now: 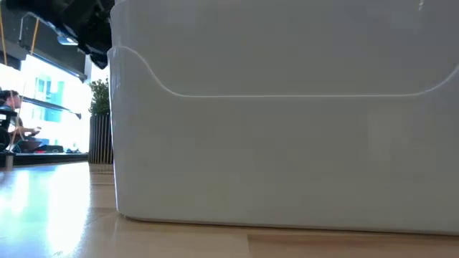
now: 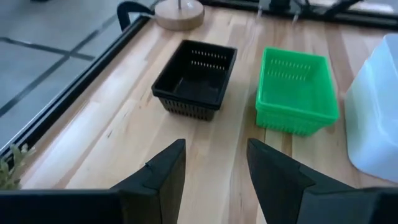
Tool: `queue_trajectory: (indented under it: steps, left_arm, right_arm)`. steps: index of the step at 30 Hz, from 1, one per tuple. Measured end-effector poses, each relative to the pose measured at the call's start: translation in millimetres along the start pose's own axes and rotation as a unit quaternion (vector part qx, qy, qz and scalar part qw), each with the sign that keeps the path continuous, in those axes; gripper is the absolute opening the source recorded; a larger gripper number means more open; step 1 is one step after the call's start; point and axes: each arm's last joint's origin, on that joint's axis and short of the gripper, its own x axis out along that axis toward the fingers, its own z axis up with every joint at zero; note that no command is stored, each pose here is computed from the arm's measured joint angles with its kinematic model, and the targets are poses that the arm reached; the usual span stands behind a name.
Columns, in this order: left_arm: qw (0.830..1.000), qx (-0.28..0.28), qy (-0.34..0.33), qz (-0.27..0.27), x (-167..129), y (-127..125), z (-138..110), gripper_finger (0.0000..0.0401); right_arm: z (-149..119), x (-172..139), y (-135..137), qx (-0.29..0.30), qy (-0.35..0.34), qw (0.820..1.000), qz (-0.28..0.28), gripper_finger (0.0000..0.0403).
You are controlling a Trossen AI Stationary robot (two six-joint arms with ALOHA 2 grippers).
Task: Stack baskets by color
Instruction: Return to Home Position
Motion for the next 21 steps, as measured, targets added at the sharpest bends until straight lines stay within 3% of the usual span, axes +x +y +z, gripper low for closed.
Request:
queue_trajectory:
  steps: [9,13,21]
  left_arm:
    - [0.998,-0.045,-0.044,-0.003,-5.4,2.5,-35.0,0.0156]
    - [0.995,-0.051,-0.086,-0.007,-2.4,3.0,-47.1,0.0156]
    - [0.989,-0.063,-0.135,-0.016,4.1,3.2,-64.2,0.0156]
  right_arm:
    - [-3.4,-30.1,19.2,-0.016,-0.038,0.999,-0.017,0.0151]
    - [-5.2,-40.2,24.8,-0.008,-0.042,0.997,-0.057,0.0151]
    - [-24.2,-30.5,26.1,-0.002,-0.051,0.995,-0.084,0.0151]
